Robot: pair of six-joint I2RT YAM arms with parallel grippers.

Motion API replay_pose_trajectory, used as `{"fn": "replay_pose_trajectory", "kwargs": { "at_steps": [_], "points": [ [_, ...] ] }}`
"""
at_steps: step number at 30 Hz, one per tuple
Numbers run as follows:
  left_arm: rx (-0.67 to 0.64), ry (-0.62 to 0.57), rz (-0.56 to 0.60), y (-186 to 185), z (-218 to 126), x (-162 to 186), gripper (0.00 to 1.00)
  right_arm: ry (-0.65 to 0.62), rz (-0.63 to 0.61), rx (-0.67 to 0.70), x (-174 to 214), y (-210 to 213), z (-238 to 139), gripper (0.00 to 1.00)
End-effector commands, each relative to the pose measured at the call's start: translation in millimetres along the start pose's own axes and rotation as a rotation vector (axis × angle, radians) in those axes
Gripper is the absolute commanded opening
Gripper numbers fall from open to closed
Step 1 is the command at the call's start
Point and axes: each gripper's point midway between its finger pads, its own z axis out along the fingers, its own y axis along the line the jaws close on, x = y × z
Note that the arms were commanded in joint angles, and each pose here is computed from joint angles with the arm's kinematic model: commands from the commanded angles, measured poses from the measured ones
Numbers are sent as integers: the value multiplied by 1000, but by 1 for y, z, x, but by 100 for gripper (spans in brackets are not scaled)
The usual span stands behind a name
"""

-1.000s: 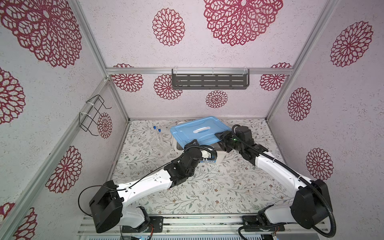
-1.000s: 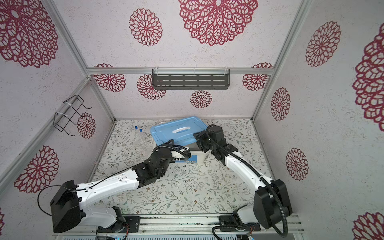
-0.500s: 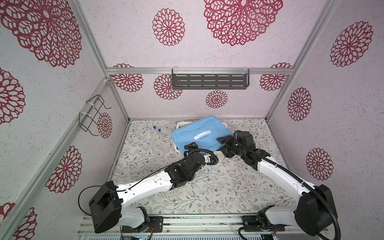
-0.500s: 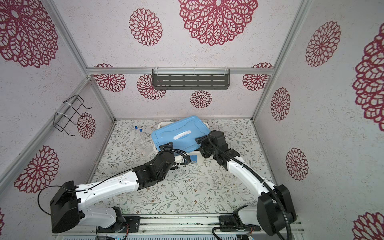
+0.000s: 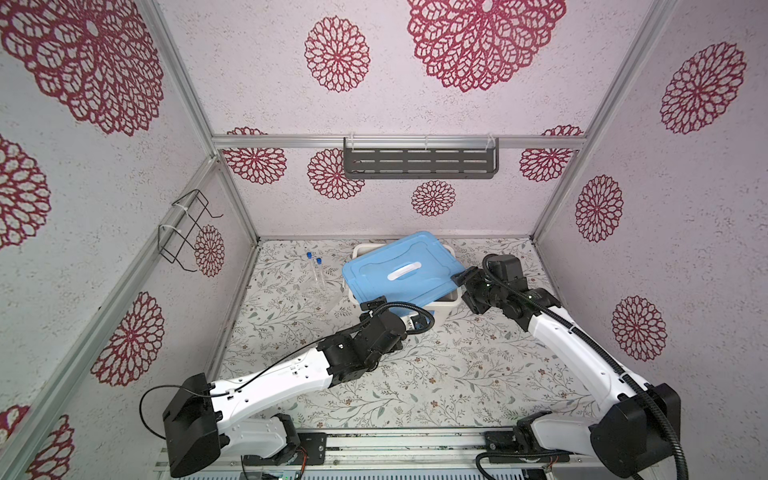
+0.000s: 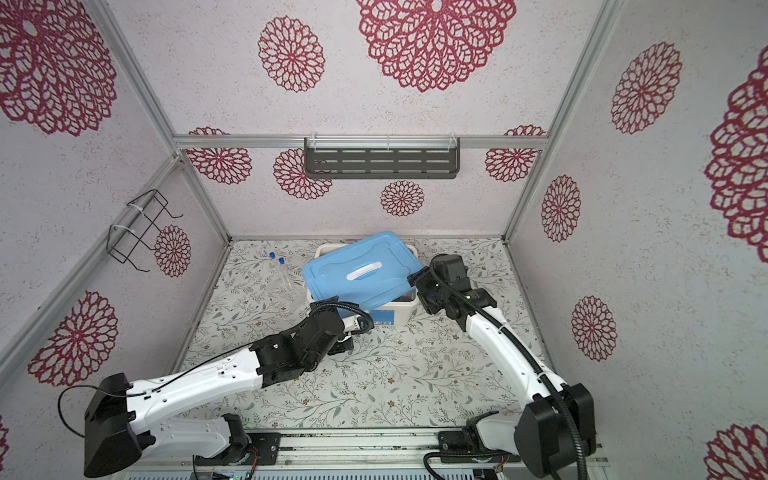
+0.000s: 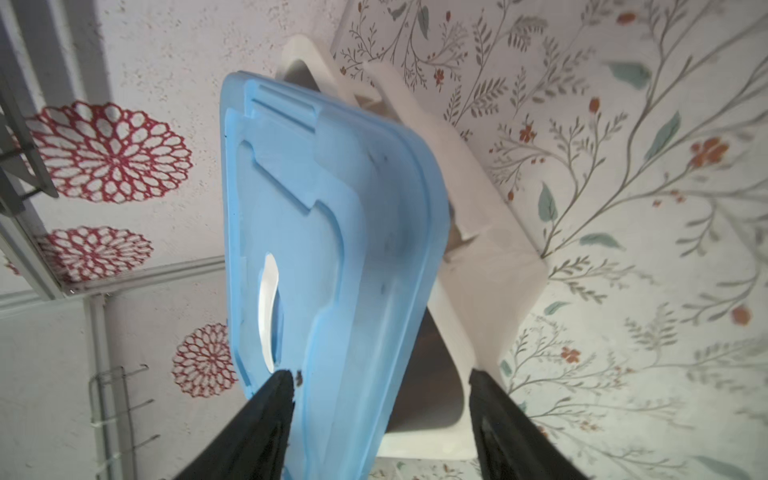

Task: Organize the chemistry lab equipment
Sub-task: 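Swing the lid over the bin with the left gripper while the right grasps it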

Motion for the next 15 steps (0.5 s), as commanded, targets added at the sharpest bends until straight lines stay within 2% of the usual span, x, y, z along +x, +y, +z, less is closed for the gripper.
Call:
{"fn": "replay_pose_trajectory", "kwargs": {
  "at_steps": [1,3,5,7,10,12,15],
  "points": [
    [118,-99,-122,-4,-24,-29,97,-72,-322,-52,-25,26,-25,70],
    [184,-131,-177,-8,-35,-40,97,-123,-517,-10,-39,35,-30,67],
    [204,-160,-241,-5,-43,-46,97,-158,-615,72,-53,32,-26,66],
    [226,-205,-321,-1,-54,-52,97,-176,-686,110,-62,34,-18,64],
    [194,-275,-506,19,-67,-57,98,-139,-732,49,-60,54,-1,62],
    [79,-251,-656,42,-64,-43,97,-131,-755,50,-62,60,11,62],
    [-20,-116,-829,60,-50,-5,97,-130,-790,118,-69,51,30,61]
  ]
}}
